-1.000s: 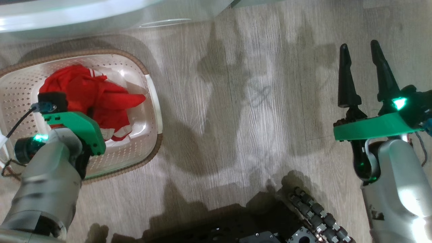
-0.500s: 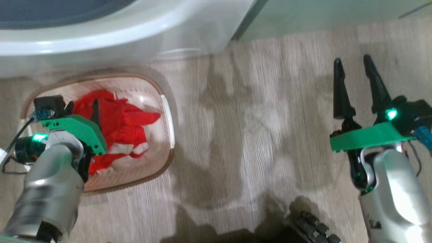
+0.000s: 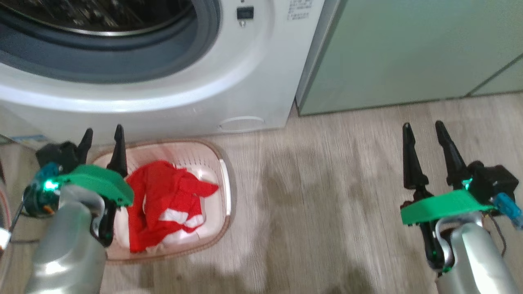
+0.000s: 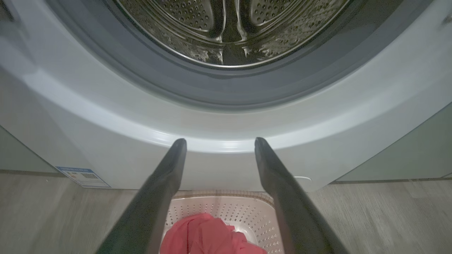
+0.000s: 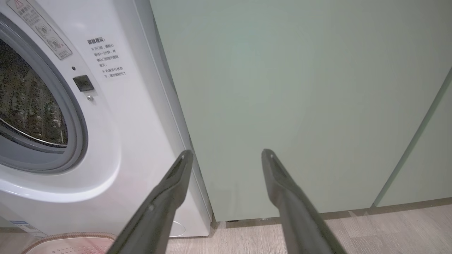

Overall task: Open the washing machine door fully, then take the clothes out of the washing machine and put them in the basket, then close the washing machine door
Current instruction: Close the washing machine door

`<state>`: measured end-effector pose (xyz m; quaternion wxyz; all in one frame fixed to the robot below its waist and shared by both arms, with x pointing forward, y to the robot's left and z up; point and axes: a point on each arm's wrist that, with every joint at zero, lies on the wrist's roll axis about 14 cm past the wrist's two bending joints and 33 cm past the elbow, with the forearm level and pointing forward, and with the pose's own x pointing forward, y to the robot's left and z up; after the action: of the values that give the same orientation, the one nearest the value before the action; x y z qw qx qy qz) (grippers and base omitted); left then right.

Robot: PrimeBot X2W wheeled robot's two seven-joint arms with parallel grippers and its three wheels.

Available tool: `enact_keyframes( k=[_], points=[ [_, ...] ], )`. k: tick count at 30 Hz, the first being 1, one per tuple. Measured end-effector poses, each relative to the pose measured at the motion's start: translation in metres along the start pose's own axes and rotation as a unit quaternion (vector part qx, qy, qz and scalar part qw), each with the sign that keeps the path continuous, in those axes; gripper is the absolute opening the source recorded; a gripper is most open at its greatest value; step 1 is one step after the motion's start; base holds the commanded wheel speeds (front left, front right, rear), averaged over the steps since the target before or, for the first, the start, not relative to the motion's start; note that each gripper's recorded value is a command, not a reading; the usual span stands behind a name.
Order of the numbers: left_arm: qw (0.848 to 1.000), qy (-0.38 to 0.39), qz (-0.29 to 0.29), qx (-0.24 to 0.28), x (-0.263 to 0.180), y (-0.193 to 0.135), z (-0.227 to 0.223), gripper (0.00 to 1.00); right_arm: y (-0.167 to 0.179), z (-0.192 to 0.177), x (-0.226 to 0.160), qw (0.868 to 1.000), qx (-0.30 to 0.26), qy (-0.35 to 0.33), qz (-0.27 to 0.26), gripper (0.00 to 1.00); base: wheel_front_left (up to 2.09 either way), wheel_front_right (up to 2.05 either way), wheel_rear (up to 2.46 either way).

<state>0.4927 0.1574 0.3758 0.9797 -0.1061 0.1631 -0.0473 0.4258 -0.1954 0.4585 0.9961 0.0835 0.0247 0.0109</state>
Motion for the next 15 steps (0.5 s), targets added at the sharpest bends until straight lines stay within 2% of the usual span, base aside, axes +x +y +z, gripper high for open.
enact_keyframes(
  k=[6,15],
  points=[
    [0.998,-0.051,0.010,0.021,-0.034,0.008,0.032,1.00,0.006,0.016,-0.020,1.000,0.007,-0.021,0.002,1.00,0.00,0.00,0.00],
    [0.997,-0.074,0.019,0.027,-0.081,0.016,0.038,1.00,0.015,0.031,-0.042,0.999,0.015,-0.043,0.010,1.00,0.00,0.00,0.00]
  ],
)
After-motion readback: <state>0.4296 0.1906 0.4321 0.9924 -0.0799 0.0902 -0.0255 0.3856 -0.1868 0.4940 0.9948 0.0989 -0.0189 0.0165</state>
